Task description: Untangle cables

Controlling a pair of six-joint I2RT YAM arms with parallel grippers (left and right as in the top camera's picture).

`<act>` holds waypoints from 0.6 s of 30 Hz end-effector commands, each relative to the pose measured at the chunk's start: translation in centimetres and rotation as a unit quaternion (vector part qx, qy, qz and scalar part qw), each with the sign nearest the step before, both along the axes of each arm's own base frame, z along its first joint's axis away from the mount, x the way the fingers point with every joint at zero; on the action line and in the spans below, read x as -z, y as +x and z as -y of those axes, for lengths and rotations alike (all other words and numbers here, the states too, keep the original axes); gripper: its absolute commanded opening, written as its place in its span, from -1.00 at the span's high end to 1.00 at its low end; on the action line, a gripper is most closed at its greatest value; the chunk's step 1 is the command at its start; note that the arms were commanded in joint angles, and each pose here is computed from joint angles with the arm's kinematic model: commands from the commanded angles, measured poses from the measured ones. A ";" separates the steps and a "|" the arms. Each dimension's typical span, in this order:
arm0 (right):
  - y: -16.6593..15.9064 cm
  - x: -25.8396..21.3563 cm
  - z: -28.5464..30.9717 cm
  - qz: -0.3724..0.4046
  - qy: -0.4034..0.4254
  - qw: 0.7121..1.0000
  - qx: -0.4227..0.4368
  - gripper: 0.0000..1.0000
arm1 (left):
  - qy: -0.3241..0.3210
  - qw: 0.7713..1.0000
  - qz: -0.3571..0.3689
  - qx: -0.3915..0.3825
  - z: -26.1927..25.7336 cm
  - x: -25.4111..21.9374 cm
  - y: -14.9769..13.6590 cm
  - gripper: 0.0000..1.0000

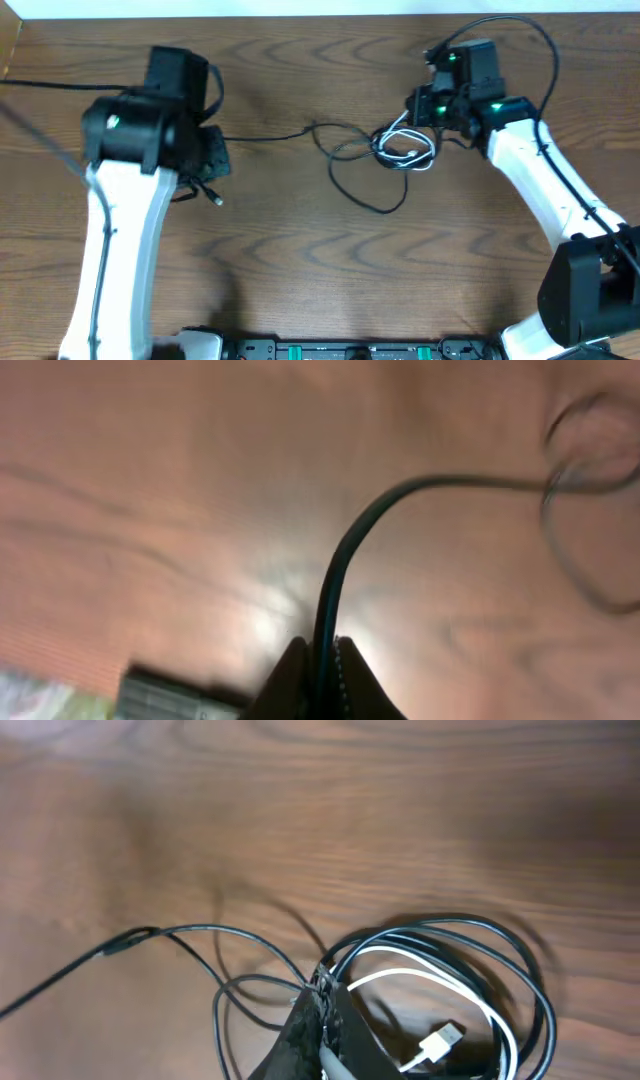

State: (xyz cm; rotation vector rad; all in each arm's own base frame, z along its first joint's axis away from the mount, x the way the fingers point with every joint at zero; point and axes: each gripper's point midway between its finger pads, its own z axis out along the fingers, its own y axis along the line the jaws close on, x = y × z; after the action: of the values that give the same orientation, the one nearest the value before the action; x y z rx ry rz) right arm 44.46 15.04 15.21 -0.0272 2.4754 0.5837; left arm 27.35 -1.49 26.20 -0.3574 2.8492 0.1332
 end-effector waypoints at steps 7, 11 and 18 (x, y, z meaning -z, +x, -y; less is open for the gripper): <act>0.4 0.6 3.0 -0.017 -0.010 0.999 0.036 0.98 | -0.002 1.000 -0.015 -0.027 -1.6 7.0 7.5 0.85; 0.1 0.7 2.7 -0.023 -0.008 0.999 0.031 0.98 | -0.090 0.984 0.120 0.096 3.5 6.5 16.0 0.85; -0.1 0.7 2.2 -0.025 -0.001 0.999 0.021 0.98 | 0.017 0.995 0.097 -0.034 -0.8 13.3 19.7 0.85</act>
State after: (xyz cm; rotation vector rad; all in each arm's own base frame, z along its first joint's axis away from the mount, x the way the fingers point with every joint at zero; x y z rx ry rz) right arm 44.29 12.52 14.45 0.0546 2.5185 0.5568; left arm 47.00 -4.16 16.58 -0.2399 2.6011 -0.0920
